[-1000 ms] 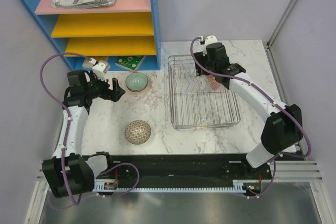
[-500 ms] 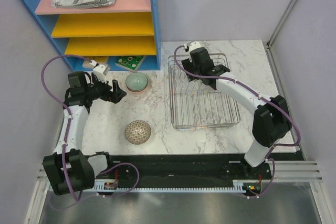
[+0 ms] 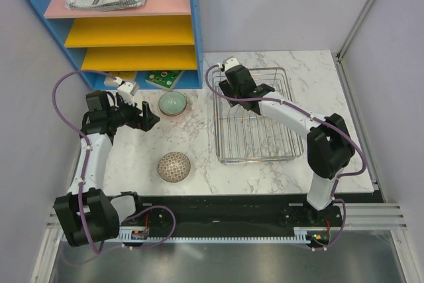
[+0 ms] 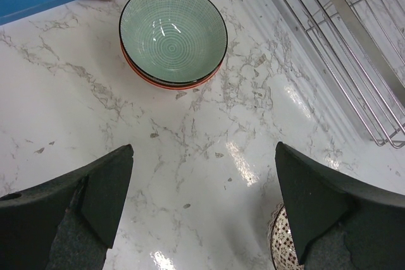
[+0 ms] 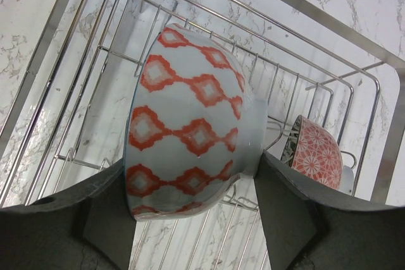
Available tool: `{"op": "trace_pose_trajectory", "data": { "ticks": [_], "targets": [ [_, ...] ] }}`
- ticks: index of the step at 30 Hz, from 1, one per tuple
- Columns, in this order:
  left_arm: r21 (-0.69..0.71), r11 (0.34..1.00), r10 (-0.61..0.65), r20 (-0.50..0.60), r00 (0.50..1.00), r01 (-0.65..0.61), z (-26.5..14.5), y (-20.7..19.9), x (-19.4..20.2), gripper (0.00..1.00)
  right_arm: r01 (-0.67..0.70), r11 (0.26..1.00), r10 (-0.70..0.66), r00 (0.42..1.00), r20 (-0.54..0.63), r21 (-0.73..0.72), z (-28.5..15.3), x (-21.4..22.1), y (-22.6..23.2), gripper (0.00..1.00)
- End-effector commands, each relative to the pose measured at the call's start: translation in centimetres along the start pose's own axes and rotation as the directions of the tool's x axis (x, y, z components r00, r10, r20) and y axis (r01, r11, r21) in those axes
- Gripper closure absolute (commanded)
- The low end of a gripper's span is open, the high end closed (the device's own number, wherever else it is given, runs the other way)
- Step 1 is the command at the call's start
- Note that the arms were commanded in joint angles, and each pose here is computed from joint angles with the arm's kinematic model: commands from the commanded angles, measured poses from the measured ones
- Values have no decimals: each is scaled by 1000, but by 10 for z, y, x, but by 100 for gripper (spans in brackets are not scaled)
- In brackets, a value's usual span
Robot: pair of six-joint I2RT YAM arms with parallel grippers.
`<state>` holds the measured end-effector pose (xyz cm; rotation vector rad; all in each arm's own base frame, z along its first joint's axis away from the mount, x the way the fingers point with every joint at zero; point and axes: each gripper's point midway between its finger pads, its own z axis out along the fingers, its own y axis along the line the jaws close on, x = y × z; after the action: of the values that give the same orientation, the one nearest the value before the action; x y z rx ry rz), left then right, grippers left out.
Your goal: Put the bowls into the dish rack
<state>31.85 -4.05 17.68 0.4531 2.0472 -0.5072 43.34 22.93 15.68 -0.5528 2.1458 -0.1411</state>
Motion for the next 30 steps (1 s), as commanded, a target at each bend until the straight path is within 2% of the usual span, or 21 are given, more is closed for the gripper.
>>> {"op": "trace_pose_trajectory", "data": {
  "ticks": [1,7,13,14,15,17,20,30],
  "targets": [
    [20,999,34,46,998,-35,-2,-2,-10,0,5,998,-9,998,67,58,2,-27,-1,100],
    [16,999,39,49,998,-40,-2,-2,-11,0,50,996,-53,998,45,74,7,-20,14,100],
    [16,999,41,50,998,-41,-2,-2,-10,0,75,995,-77,997,25,72,8,-13,21,80],
    [14,999,40,49,998,-40,-2,-1,-10,0,79,995,-80,997,19,68,9,-11,22,69],
    [14,999,42,50,998,-43,-2,-1,-10,0,81,994,-83,996,16,67,9,-10,23,63],
    [16,999,43,52,998,-44,-2,-2,-11,0,89,994,-90,996,8,57,9,-8,24,51],
    [15,999,45,53,998,-46,-3,-1,-11,0,97,994,-97,995,2,42,9,-6,28,39],
    [13,999,47,53,997,-48,-3,-2,-11,0,134,991,-134,990,-32,7,16,4,44,23]
  ]
}}
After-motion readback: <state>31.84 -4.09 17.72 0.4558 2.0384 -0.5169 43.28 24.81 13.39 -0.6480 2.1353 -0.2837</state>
